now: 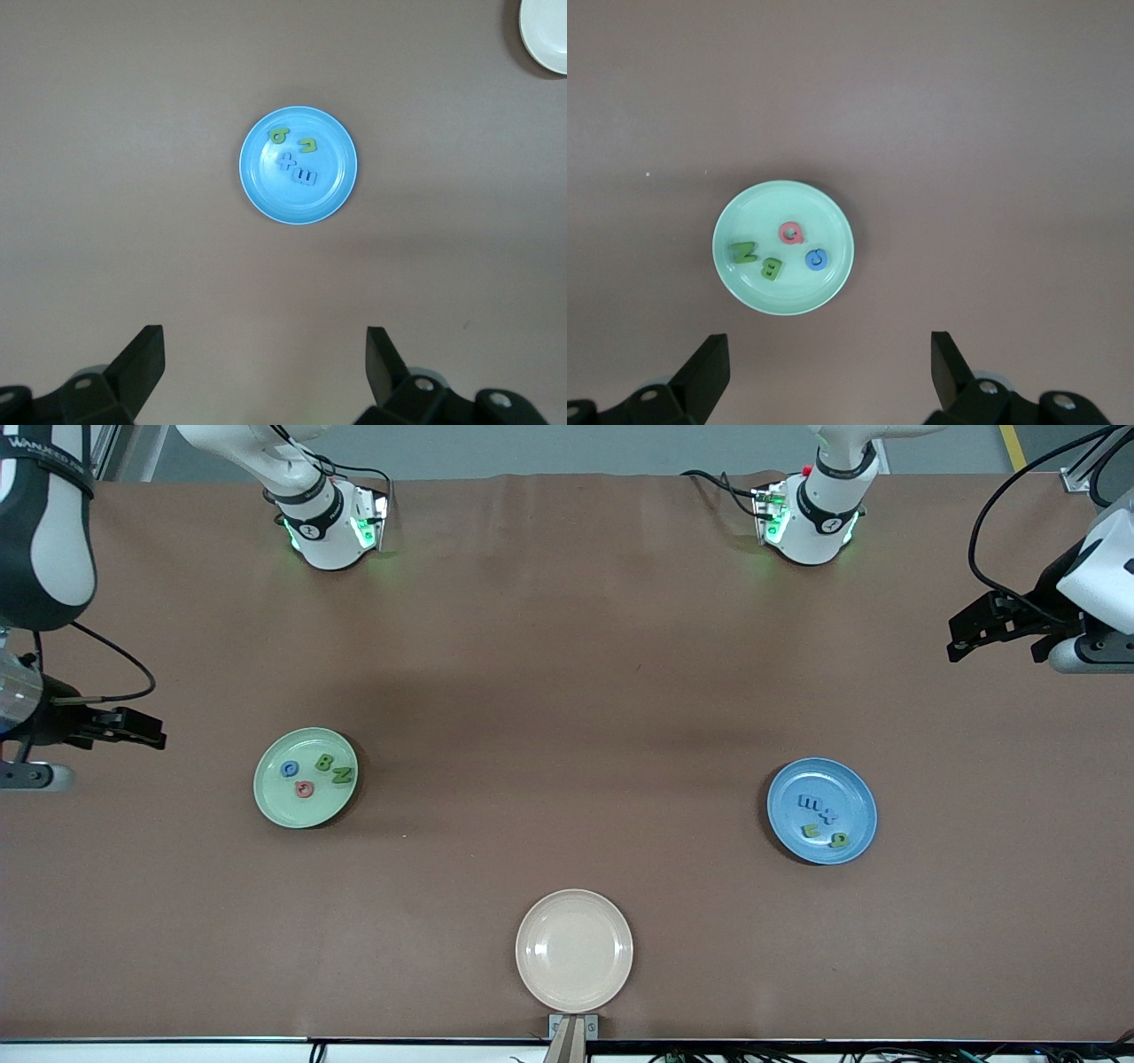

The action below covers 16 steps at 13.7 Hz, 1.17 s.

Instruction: Sort upper and lower case letters into plates

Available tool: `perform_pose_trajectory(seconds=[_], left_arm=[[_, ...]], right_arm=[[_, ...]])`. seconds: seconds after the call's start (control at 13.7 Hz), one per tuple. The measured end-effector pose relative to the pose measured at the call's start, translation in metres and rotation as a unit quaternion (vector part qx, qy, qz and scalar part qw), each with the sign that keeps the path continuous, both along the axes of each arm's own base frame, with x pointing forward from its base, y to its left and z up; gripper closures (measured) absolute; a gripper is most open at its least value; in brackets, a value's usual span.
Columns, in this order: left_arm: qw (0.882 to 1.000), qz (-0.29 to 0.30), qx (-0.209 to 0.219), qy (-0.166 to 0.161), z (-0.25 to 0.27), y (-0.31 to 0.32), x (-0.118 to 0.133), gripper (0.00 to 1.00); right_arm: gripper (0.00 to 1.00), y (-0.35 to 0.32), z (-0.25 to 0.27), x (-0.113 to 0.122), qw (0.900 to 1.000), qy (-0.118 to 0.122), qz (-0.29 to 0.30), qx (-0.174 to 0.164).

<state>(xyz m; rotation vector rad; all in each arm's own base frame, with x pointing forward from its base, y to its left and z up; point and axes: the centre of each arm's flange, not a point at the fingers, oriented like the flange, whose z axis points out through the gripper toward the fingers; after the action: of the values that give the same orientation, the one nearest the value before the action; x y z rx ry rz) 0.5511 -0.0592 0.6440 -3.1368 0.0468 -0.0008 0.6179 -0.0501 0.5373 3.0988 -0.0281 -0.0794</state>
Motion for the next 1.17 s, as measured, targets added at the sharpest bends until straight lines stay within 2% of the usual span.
perform_pose_trajectory(seconds=[0.37,0.8,1.17], left_arm=[[1.000,0.000,0.000,0.000,0.000,-0.001,0.000,0.00],[1.000,-0.003,0.000,0.000,0.000,-0.004,-0.001,0.00],[1.000,-0.004,0.000,0.000,0.000,-0.005,-0.001,0.00]], right_arm=[[0.00,-0.008,0.027,-0.002,1.000,-0.003,-0.009,0.001],[0.00,-0.007,0.021,-0.014,0.999,0.051,-0.014,0.009],[0.00,-0.011,0.052,-0.033,0.999,0.043,-0.017,0.017]])
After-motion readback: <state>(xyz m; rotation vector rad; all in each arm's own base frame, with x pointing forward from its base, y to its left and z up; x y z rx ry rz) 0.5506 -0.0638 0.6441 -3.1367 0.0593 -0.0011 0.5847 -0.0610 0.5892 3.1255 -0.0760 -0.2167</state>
